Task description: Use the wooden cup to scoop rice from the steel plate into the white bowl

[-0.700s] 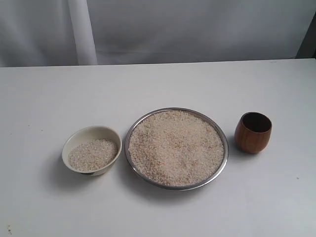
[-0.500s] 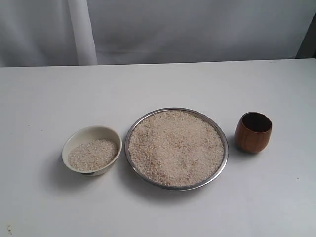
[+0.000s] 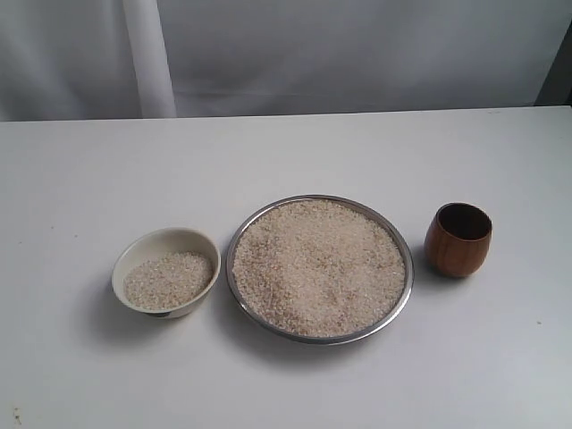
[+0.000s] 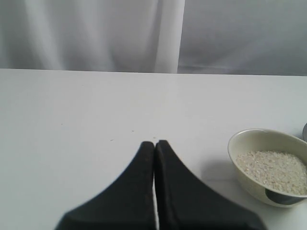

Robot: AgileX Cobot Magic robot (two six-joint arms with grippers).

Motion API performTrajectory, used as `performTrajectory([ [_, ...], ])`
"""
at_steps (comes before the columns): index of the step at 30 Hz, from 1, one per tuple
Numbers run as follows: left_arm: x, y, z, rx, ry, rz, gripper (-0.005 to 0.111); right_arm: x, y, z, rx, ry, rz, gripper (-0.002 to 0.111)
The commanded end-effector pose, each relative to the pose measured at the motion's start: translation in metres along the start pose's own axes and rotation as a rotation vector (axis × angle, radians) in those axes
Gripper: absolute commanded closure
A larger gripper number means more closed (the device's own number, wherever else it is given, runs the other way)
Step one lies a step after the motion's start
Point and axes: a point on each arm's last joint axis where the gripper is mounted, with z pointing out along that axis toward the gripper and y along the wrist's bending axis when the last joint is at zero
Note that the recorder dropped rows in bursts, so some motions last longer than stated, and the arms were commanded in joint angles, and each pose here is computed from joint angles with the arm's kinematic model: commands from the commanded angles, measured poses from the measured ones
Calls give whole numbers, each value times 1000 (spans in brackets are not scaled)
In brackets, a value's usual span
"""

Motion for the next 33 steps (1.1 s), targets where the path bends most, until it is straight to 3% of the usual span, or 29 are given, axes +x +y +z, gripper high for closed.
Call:
performTrajectory([
  [1, -3, 0, -1, 6, -16, -6, 107, -25, -6, 33, 16, -109, -6, 108],
  [7, -3, 0, -1, 6, -16, -6, 107, -26, -5, 82, 12, -246, 230, 108],
  [12, -3, 0, -1, 6, -16, -6, 107, 21, 9, 124, -26, -28, 180, 108],
  [18, -3, 0, -1, 6, -16, -6, 107, 58, 20, 147, -47, 68, 171, 108],
  [25, -3, 0, -1, 6, -16, -6, 107, 99, 25, 119, 9, 201, 220, 108],
  [33, -3, 0, -1, 6, -16, -6, 107, 125, 33, 113, -35, 423, 222, 108],
])
